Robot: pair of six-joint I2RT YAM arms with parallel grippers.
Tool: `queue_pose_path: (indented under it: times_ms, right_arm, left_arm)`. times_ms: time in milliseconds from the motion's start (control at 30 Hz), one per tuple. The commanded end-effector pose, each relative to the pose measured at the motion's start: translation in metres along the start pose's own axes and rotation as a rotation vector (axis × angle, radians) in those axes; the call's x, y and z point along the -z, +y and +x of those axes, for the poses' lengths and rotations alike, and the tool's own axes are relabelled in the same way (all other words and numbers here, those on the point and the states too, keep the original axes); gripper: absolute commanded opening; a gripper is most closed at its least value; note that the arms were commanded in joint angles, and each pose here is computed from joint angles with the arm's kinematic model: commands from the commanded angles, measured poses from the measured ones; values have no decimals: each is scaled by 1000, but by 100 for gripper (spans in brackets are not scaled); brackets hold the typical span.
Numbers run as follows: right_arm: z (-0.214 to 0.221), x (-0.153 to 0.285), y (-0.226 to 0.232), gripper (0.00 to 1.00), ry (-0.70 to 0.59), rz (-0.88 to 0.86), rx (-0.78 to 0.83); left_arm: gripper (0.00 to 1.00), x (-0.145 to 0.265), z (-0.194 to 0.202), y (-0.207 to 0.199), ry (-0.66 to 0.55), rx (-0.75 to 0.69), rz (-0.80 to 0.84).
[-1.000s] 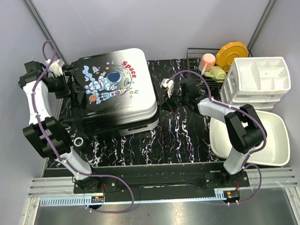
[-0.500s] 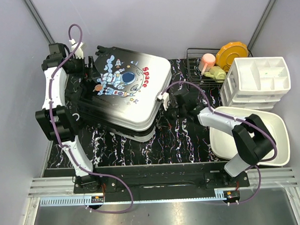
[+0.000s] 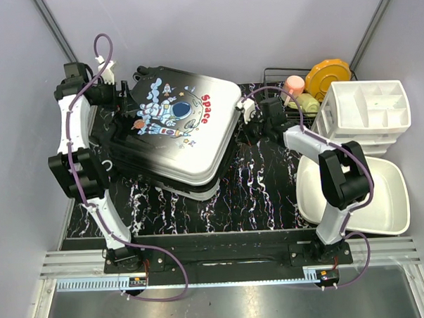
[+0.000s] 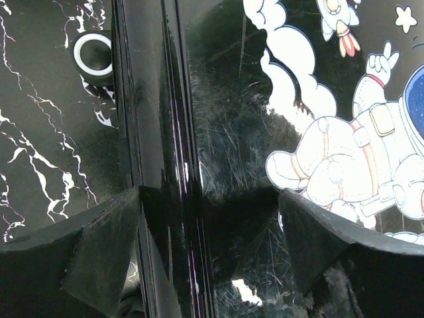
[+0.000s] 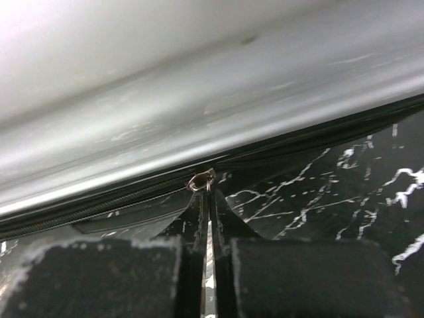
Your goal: Open, take out, and arrange the luggage
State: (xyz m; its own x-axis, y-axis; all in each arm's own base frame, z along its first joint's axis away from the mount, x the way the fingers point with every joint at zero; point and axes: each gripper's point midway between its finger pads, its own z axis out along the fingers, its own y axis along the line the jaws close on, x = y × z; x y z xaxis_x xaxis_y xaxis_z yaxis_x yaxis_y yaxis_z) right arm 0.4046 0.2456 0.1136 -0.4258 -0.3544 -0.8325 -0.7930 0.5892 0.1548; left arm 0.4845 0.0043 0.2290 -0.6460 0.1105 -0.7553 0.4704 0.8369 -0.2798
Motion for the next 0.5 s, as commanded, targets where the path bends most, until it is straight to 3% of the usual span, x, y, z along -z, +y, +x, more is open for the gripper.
queue_pose_path:
  times_ms: [0, 167, 300, 467]
  right_arm:
    - [-66, 9, -67, 0, -173, 211, 121]
    - [-53, -8, -20, 0, -170, 44, 97]
    - [-52, -22, 21, 0, -180, -38, 121]
    - [-58, -39, 69, 0, -190, -115, 114]
  left_arm:
    - [80, -11, 68, 0, 233, 103, 49]
    - [98, 19, 22, -3, 95, 109, 35]
    - [99, 61, -7, -11, 20, 53, -35]
    - [99, 102, 9, -51, 30, 20, -26]
